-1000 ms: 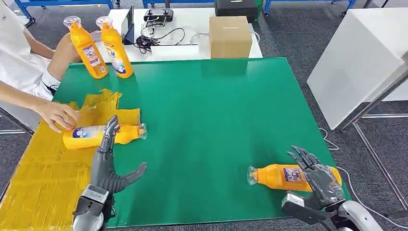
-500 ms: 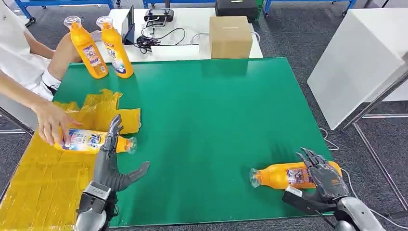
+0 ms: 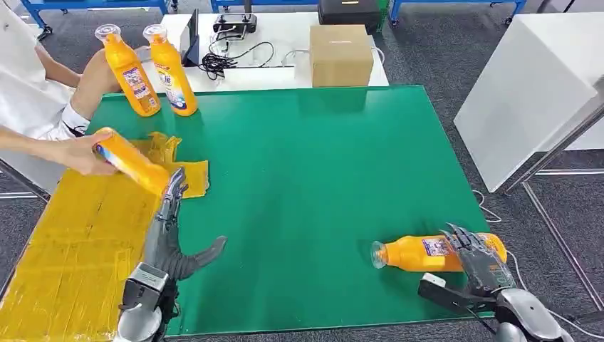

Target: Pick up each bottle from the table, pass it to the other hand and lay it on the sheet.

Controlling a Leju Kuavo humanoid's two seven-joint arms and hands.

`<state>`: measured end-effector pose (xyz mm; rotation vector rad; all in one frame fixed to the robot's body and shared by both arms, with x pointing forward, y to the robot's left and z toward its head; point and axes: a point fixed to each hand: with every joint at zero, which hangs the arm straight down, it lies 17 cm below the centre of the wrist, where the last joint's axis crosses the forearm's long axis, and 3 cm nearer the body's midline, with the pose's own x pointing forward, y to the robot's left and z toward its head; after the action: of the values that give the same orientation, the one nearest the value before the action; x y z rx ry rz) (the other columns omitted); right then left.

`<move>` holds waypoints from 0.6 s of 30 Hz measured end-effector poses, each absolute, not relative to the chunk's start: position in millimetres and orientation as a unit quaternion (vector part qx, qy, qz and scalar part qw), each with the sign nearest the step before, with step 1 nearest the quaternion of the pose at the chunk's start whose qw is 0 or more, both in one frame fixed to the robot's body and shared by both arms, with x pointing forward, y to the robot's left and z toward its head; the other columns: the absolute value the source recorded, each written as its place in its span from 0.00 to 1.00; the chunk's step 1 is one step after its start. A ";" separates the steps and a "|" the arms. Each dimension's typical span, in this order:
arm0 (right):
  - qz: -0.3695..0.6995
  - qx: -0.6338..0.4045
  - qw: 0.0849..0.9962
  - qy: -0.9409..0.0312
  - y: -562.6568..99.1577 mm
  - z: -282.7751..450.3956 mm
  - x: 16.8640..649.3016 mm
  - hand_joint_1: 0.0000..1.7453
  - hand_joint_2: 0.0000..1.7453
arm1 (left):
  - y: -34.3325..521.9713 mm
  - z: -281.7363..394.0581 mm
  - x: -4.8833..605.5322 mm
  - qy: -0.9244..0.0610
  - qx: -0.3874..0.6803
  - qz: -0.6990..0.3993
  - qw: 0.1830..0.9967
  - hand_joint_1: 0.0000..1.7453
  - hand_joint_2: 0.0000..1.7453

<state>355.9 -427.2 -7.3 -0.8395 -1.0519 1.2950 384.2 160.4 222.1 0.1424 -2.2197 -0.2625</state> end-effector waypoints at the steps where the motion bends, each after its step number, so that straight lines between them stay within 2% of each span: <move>1: 0.559 -0.366 0.596 -0.446 -429.9 -8.6 356.8 0.00 1.00 | 160.1 221.3 384.3 -0.892 0.057 -0.105 0.437 0.00 1.00; 7: 0.563 -0.387 0.597 -0.421 -440.6 -11.1 366.3 0.00 1.00 | 159.4 219.1 385.0 -0.890 0.052 -0.102 0.442 0.00 1.00; 8: 0.564 -0.387 0.597 -0.420 -440.7 -11.9 366.9 0.08 1.00 | 159.3 218.5 385.1 -0.890 0.052 -0.102 0.442 0.00 1.00; 9: 0.565 -0.387 0.597 -0.419 -440.5 -12.1 367.8 0.23 1.00 | 159.2 218.0 385.1 -0.889 0.052 -0.103 0.443 0.00 1.00; 10: 0.565 -0.387 0.596 -0.419 -440.2 -12.2 368.1 0.82 1.00 | 159.3 218.1 385.2 -0.889 0.052 -0.103 0.443 0.00 1.00; 11: 0.567 -0.387 0.596 -0.417 -440.4 -13.1 367.7 0.96 1.00 | 159.1 218.0 385.2 -0.889 0.052 -0.103 0.443 0.00 1.00; 12: 0.567 -0.387 0.597 -0.414 -441.6 -14.7 366.9 1.00 1.00 | 159.0 217.9 385.2 -0.889 0.051 -0.102 0.443 0.00 1.00; 18: 0.573 -0.390 0.594 -0.409 -442.9 -16.6 368.6 1.00 1.00 | 157.3 215.4 385.6 -0.887 0.045 -0.103 0.448 0.00 1.00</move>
<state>368.6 -442.9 -16.6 -0.9054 -0.9506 1.3315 385.6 157.3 215.4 0.1120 -2.1958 -0.2537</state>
